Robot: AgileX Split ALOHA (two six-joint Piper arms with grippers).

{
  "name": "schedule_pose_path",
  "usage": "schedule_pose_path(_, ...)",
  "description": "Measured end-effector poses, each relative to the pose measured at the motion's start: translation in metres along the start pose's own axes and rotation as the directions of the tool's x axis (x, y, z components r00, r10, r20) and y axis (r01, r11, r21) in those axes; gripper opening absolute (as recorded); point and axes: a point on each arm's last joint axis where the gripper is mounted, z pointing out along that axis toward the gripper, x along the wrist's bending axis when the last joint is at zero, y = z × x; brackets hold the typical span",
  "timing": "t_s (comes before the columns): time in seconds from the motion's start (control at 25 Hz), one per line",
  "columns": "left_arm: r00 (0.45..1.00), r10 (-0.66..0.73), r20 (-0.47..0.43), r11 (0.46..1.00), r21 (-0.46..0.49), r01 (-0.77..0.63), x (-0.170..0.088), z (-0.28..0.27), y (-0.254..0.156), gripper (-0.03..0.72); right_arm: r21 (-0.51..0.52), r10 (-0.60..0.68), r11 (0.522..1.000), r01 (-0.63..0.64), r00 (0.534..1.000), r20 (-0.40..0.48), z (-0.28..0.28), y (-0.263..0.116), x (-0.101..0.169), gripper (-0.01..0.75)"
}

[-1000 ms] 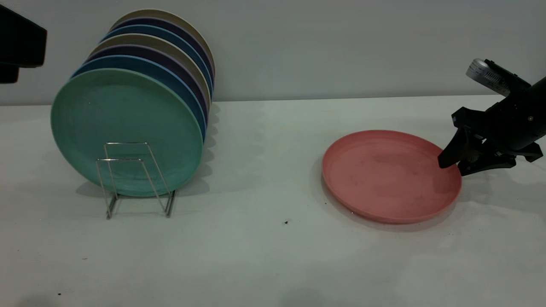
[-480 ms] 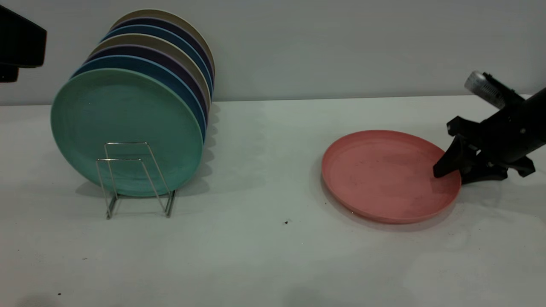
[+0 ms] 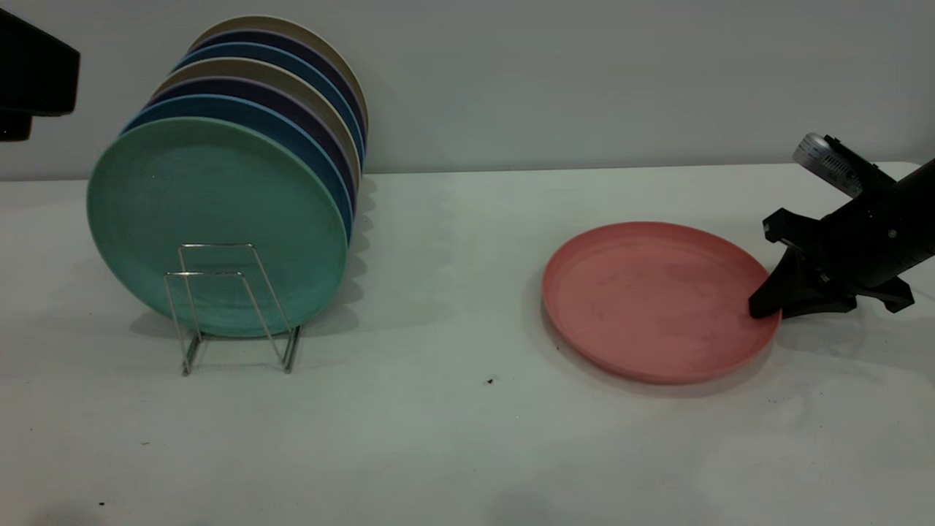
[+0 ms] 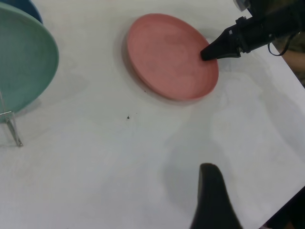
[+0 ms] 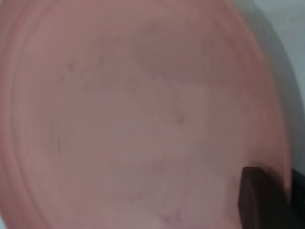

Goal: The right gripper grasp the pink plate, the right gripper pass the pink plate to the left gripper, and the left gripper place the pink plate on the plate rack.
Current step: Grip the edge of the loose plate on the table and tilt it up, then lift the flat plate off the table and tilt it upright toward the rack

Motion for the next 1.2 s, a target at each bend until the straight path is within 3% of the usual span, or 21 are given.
schedule_pose_path(0.28, 0.998, -0.063, -0.001, 0.998, 0.009, 0.063, 0.001, 0.002, 0.000, 0.501, 0.069, -0.088, 0.993, 0.098, 0.986, -0.140, -0.003, -0.007, 0.013, 0.013)
schedule_pose_path(0.48, 0.992, -0.129, 0.007, 0.989, 0.072, 0.129, 0.009, 0.014, -0.003, 0.501, 0.090, -0.159, 0.978, 0.187, 0.953, -0.259, -0.013, -0.008, 0.028, 0.013)
schedule_pose_path(0.8, 0.973, -0.227, 0.034, 0.965, 0.139, 0.221, 0.032, 0.050, -0.005, 0.501, 0.062, -0.139, 0.982, 0.181, 0.897, -0.420, -0.019, -0.007, 0.044, 0.013)
schedule_pose_path(1.2, 0.930, -0.352, 0.106, 0.935, 0.073, 0.346, 0.056, 0.091, -0.004, 0.501, 0.074, -0.180, 0.967, 0.242, 0.862, -0.474, -0.009, -0.014, 0.070, 0.013)
